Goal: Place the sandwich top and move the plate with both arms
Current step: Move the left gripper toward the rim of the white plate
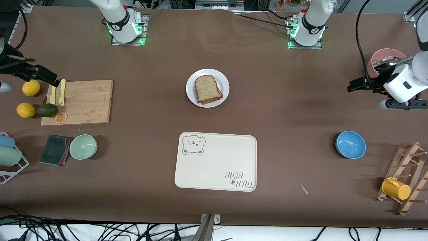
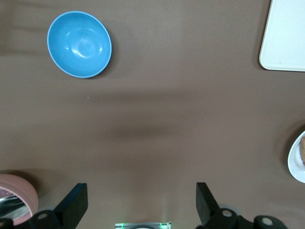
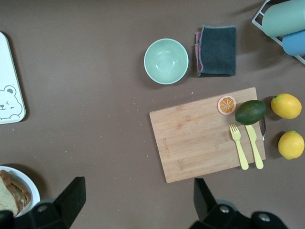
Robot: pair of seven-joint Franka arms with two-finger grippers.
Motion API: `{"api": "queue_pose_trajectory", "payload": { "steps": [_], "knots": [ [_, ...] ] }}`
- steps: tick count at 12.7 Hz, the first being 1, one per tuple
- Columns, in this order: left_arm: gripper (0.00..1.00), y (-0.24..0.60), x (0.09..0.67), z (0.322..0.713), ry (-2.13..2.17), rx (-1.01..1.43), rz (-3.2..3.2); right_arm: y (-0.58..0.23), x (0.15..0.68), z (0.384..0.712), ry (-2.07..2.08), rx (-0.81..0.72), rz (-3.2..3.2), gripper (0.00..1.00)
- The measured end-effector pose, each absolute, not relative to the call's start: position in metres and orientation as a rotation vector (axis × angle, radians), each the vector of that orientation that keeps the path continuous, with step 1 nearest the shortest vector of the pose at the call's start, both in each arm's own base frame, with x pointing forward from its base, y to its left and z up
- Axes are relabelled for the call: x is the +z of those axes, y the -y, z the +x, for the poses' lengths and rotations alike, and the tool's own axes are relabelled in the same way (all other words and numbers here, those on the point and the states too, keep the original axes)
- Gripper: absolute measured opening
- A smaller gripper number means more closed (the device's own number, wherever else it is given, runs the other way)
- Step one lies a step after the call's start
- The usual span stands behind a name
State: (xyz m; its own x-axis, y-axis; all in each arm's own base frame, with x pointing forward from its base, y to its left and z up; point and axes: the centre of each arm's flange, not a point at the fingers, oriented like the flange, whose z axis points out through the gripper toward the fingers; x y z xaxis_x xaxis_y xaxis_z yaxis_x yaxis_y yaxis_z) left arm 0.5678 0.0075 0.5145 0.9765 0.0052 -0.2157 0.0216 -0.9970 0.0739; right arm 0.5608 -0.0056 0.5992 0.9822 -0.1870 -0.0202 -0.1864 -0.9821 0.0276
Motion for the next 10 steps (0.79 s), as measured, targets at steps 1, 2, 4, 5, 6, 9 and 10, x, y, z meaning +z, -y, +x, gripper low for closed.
{"api": "queue_pose_trajectory", "payload": {
  "steps": [1,2,4,5,6,9,10],
  "knots": [
    [1.0,-0.007,0.5,0.569,-0.023,-0.321,3.049,0.006,0.597,0.564,0.293,-0.037,3.101,1.0],
    [1.0,-0.004,0.484,0.569,-0.02,-0.314,3.049,0.006,0.596,0.566,0.292,-0.041,3.101,1.0],
    [1.0,0.008,0.456,0.568,0.005,-0.279,3.054,0.004,0.594,0.568,0.287,-0.043,3.101,1.0],
    [1.0,0.015,0.44,0.567,0.018,-0.257,3.057,0.004,0.595,0.568,0.286,-0.043,3.101,1.0],
    [1.0,0.022,0.425,0.564,0.032,-0.243,3.059,0.003,0.595,0.568,0.286,-0.043,3.101,1.0],
    [1.0,0.042,0.386,0.55,0.014,-0.245,3.001,0.003,0.594,0.568,0.283,-0.043,3.101,1.0],
    [1.0,0.048,0.375,0.545,0.004,-0.245,2.981,0.002,0.594,0.568,0.281,-0.042,3.101,1.0]
  ]
}}
